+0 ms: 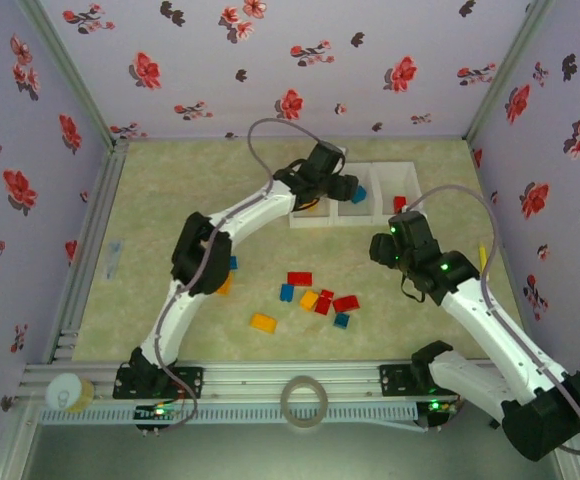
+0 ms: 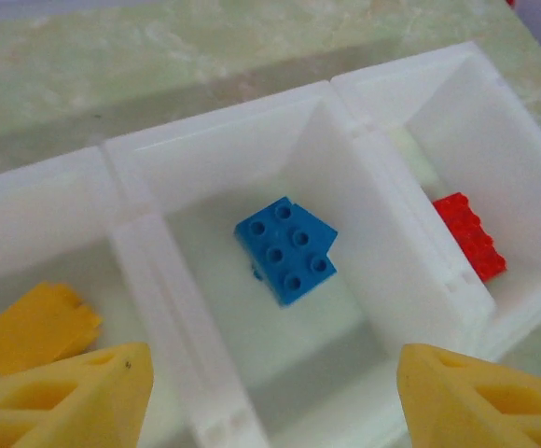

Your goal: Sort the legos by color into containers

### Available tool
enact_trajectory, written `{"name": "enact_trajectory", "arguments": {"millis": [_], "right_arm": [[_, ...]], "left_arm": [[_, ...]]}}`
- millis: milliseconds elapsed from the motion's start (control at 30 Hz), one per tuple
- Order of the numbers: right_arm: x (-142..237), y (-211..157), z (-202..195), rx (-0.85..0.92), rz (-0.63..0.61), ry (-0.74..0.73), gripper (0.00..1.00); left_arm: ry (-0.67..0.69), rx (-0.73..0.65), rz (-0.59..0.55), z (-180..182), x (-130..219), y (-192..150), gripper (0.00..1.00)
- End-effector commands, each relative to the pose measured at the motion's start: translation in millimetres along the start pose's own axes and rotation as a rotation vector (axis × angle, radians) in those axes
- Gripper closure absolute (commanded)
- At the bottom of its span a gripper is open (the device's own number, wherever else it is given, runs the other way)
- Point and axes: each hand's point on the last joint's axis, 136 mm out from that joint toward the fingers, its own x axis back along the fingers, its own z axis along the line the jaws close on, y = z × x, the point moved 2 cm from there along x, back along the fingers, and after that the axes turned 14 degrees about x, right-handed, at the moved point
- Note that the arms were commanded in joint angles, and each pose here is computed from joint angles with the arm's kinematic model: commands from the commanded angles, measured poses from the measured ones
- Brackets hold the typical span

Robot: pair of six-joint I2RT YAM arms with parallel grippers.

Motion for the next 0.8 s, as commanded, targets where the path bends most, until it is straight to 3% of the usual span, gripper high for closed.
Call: {"name": "enact_trajectory", "arguments": {"millis": [0, 200, 467, 767], "right_arm": [[-6.5, 1.6, 10.0, 0.017, -0.004, 0.041, 0.41], [-22.1, 3.4, 29.2, 0.046, 0.010, 0.090, 0.42], [-37.3, 4.6, 82.5, 0.120, 0.039, 0.204, 0.42], [-56.3, -23.9, 141.5, 0.268, 0.130, 0.295, 0.41]], "left_arm": [[0.011, -0.044, -0.084, -5.4, 66.9, 30.0, 0.30], [0.080, -0.021, -0.034, 30.7, 119.6, 6.0, 0.29], [0.207, 0.118, 0.006, 109.9, 175.9, -47.3, 0.29], [0.355, 0.249, 0.023, 190.5, 231.1, -91.0, 0.28]]}}
